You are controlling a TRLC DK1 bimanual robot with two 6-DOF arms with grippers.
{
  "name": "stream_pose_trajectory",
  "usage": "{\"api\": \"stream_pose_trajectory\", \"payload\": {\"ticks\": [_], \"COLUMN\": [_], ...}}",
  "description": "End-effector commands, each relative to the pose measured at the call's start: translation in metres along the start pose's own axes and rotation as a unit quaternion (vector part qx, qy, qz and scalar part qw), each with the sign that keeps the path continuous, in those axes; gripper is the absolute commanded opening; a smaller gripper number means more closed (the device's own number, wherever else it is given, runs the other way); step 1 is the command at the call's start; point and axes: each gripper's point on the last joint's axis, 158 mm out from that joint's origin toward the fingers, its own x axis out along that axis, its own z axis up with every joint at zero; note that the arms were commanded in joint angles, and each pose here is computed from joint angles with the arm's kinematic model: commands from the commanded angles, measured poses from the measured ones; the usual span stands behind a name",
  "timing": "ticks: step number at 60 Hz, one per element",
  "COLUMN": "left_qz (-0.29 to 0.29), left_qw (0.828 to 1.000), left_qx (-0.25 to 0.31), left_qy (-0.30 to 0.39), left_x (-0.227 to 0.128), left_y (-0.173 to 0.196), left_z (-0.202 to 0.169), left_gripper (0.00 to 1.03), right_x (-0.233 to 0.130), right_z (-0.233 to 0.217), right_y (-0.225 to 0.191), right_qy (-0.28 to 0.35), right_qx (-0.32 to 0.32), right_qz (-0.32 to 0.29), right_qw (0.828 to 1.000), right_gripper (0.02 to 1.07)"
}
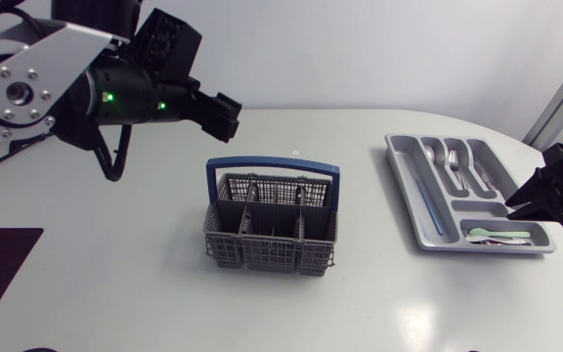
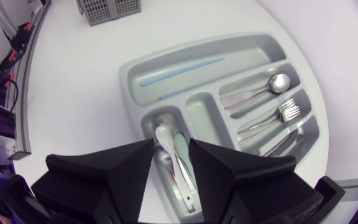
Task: Unload the cutlery basket into the drawer organizer.
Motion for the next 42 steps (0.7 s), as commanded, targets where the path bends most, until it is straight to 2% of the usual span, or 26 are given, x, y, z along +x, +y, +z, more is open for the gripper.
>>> {"api": "stream_pose_trajectory", "payload": {"ticks": [1,10,24,38,42], "left_qz": [0.01,0.014,-0.022,-0.053,-0.067], "left_qw": [1.0,0.998,0.993,0.981,0.978], "left_qx": [0.017,0.036,0.05,0.094,0.102], "left_qy": [0.011,0.049,0.108,0.161,0.168], "left_x": [-0.005,-0.004,-0.004,-0.002,-0.003], "left_y": [0.009,0.02,0.024,0.019,0.016], "left_z": [-0.015,-0.048,-0.108,-0.166,-0.178], "left_gripper": [0.96,0.96,0.96,0.96,0.93], "right_x": [-0.004,0.0,0.043,0.079,0.09], "right_z": [0.031,0.087,0.159,0.202,0.21], "right_y": [0.026,0.069,0.122,0.146,0.151], "right_qy": [-0.022,-0.064,-0.085,-0.099,-0.097], "right_qx": [0.004,-0.003,-0.016,-0.009,-0.01], "right_qz": [0.01,0.025,0.034,0.039,0.041], "right_qw": [1.0,0.998,0.996,0.994,0.994], "right_gripper": [0.56,0.56,0.56,0.55,0.55]}}
